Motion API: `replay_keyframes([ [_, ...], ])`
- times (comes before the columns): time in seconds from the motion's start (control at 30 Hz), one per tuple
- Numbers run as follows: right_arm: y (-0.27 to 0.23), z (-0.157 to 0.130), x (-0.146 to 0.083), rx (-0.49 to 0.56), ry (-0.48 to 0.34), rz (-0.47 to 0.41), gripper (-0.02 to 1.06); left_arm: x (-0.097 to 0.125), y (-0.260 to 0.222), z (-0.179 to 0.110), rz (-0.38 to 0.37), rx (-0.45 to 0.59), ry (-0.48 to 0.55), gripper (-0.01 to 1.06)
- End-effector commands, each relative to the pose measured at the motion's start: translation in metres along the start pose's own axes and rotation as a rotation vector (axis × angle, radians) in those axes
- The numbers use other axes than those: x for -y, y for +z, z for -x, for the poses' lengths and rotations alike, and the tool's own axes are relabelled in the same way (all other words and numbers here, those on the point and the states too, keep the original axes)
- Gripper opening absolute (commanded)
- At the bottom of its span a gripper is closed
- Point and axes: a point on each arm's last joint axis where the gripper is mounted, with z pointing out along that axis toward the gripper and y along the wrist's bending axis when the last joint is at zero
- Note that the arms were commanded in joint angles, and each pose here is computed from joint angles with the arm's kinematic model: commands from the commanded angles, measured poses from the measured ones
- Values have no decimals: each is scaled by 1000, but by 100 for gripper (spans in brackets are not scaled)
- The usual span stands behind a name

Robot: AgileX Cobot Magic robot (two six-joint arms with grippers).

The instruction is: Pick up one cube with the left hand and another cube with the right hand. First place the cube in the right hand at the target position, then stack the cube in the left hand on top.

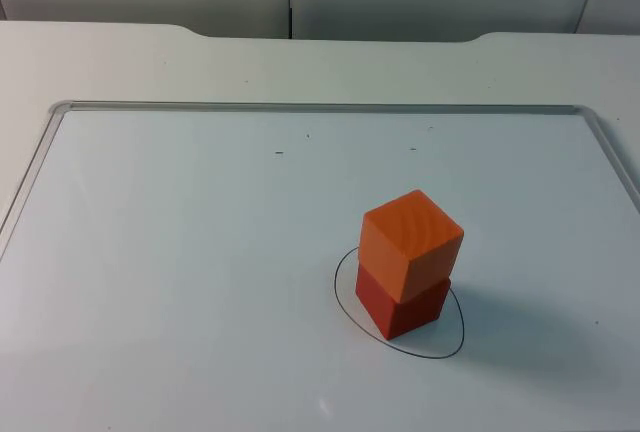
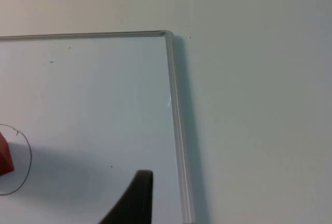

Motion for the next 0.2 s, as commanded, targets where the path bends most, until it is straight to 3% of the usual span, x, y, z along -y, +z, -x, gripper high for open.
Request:
replay_keyframes([
  [0.0,0,0,0,13,-2,-4,105,1,0,0,29,11,-22,105],
  [0.17,0,0,0,13,-2,-4,105,2,-1,0,115,6,-67,105],
])
